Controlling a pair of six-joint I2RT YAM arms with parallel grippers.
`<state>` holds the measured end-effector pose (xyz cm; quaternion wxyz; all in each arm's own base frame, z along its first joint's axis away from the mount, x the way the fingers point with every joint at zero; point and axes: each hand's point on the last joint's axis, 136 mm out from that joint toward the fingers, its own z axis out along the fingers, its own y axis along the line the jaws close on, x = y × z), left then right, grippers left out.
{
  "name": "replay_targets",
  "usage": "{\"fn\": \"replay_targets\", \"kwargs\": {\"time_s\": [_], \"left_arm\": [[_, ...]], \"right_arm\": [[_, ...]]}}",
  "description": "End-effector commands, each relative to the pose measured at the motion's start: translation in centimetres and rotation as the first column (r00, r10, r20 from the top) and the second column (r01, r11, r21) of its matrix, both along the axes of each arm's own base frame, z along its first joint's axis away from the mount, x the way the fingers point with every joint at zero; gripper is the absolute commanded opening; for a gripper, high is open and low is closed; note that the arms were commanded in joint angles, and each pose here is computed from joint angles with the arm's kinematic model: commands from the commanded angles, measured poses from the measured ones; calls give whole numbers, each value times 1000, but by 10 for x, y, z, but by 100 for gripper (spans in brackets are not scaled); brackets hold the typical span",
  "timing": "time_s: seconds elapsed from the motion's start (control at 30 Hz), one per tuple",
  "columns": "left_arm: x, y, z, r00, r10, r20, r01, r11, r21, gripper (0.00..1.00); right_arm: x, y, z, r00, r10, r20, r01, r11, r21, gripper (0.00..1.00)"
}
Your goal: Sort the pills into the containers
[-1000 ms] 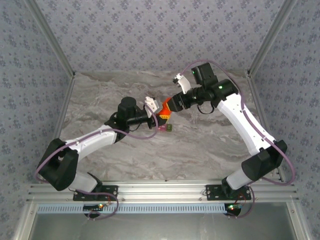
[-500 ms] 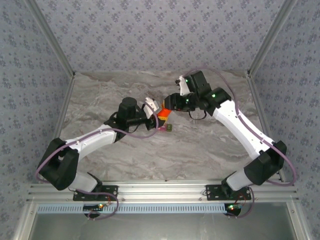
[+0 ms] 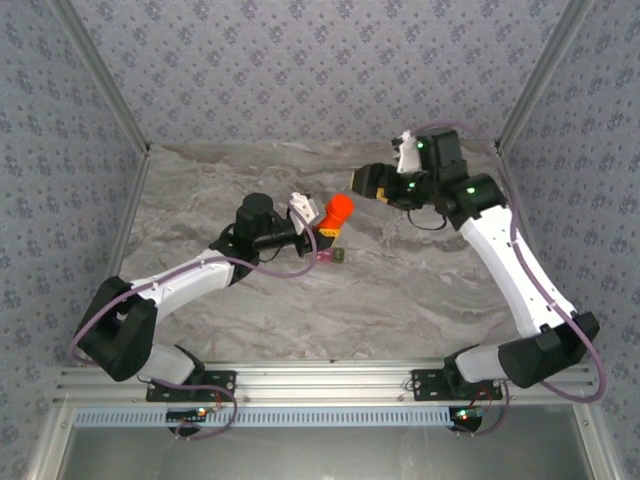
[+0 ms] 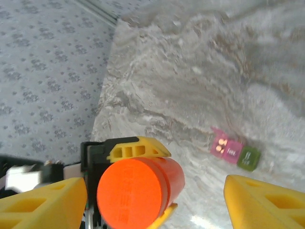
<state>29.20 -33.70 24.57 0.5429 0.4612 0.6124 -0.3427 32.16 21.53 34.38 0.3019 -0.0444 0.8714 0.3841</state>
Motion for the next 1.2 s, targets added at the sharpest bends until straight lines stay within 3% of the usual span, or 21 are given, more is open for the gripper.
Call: {"fn": "replay_targets", "kwargs": {"time_s": [0.0,0.1,0.3,0.53,0.87,1.0,1.17], "left_arm": [[-4,-3,40,994,-30,101,37,997,-68,0],[-5,-4,40,994,-34,100,41,997,-68,0],[-4,-4,41,995,-33,99,40,997,-68,0],[-4,-4,39,995,-35,92,41,997,-69,0],[-4,-5,38,995,-37,88,43,997,-71,0],[-3,-5,39,995,-35,89,41,996,-74,0],[-2,-7,40,995,-33,91,40,996,-80,0]], "right_arm": [[-22,13,13,956,261,132,-250,964,-94,76],[-31,24,-3,892,420,170,-368,890,-269,76],[-26,38,-27,855,506,112,-431,815,-388,75],[-19,40,-35,863,496,95,-424,814,-397,71],[-20,43,-36,872,483,76,-429,831,-353,54],[-14,42,-42,929,370,-9,-355,884,-303,45],[-3,36,-77,980,65,-188,-104,973,-205,40]]}}
